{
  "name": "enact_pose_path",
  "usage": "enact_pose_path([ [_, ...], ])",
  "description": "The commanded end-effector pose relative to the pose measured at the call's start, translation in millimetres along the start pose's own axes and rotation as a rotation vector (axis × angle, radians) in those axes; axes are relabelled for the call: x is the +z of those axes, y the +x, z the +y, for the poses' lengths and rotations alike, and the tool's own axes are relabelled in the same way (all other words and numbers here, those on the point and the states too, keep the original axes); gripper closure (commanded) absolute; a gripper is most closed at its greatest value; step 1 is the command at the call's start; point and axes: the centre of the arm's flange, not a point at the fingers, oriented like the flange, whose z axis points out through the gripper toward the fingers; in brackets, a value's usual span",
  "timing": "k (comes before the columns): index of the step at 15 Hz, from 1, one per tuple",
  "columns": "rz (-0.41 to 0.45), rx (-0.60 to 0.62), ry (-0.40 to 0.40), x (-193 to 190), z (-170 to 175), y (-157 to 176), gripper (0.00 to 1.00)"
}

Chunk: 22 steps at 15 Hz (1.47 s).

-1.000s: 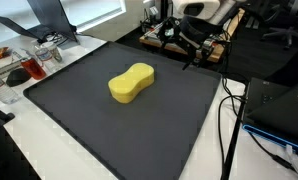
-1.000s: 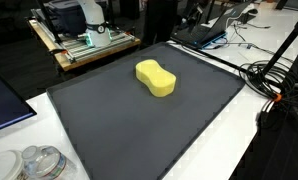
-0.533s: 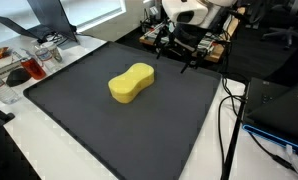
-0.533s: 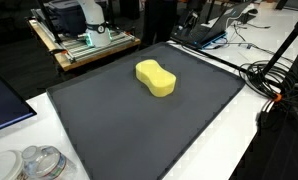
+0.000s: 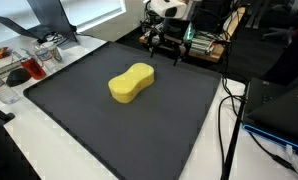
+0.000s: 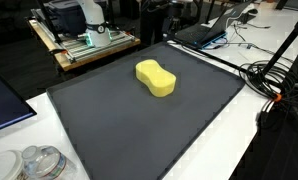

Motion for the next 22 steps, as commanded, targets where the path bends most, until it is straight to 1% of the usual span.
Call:
enact_pose_path([
  [1, 0.063, -0.084, 0.039, 6, 34, -73, 0.0],
  [3, 0.084, -0.118, 0.055, 12, 46, -99, 0.0],
  [5, 0.126, -0.165, 0.078, 16, 59, -125, 0.0],
  [7, 0.168, -0.202, 0.12, 19, 72, -147, 0.0],
  [9, 0.205, -0.219, 0.192, 21, 87, -170, 0.0],
  [10, 0.213, -0.197, 0.225, 21, 97, -172, 0.0],
  [12, 0.235, -0.125, 0.324, 21, 125, -168, 0.0],
  [13, 0.247, -0.093, 0.354, 21, 136, -168, 0.0],
  [15, 0.237, -0.05, 0.432, 20, 159, -170, 0.0],
  [17, 0.214, -0.032, 0.514, 20, 188, -180, 0.0],
  [19, 0.198, -0.004, 0.567, 22, 216, -197, 0.0],
  [22, 0.165, 0.078, 0.609, 28, 253, -207, 0.0],
])
